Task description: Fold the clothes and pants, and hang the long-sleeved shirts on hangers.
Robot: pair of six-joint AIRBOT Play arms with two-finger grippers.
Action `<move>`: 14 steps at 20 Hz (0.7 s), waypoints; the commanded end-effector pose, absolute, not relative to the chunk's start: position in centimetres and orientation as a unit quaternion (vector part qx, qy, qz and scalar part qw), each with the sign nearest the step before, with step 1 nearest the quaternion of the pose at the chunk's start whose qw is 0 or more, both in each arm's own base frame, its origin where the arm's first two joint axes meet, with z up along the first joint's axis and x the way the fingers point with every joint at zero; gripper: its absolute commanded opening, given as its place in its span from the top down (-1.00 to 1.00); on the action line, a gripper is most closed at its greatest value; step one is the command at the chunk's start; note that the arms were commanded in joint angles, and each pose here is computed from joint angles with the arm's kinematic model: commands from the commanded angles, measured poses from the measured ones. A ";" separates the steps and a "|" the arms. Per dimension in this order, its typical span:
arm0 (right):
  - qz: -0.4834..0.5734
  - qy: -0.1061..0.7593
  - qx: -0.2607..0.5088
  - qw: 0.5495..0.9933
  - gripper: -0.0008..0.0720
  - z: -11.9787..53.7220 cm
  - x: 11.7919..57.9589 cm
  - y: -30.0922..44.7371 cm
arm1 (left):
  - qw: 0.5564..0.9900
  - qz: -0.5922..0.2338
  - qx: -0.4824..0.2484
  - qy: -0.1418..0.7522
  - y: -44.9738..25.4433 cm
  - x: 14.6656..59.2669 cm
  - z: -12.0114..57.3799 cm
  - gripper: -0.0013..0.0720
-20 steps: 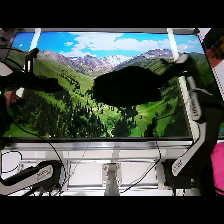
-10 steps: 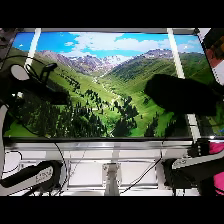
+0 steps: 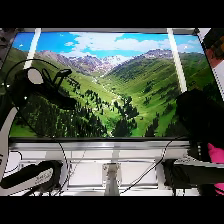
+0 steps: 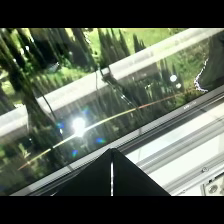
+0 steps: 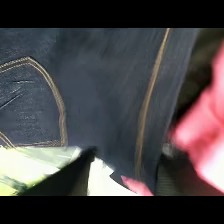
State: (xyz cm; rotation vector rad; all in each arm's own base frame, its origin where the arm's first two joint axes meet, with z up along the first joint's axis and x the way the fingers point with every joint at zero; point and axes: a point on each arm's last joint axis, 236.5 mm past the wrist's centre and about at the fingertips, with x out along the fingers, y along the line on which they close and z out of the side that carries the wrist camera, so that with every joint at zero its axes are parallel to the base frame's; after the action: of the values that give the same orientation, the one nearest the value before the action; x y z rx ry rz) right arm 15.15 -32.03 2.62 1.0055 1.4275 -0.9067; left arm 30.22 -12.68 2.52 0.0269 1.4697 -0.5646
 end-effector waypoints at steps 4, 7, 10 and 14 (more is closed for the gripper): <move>-0.362 0.468 0.451 0.668 -0.29 10.3 21.5 -34.8 | 0.706 -0.253 0.014 0.662 -12.8 30.2 2.4 0.90; -0.256 0.471 0.426 0.729 0.93 12.2 28.0 -30.5 | 0.709 -0.245 0.023 0.661 -12.3 30.4 2.3 0.93; -0.201 0.566 0.370 0.708 0.94 7.9 31.1 -24.0 | 0.719 -0.225 0.049 0.656 -10.4 30.9 2.4 0.94; -0.065 0.700 0.278 0.655 0.94 0.9 32.5 -9.7 | 0.713 -0.201 0.025 0.671 -7.2 30.2 2.8 0.94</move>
State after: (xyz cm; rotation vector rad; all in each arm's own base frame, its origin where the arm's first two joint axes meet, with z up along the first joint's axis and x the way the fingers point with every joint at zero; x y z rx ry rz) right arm 32.13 -18.35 4.50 0.7668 1.4049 -0.3359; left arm 30.86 -9.37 2.66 0.0634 1.4549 -0.4772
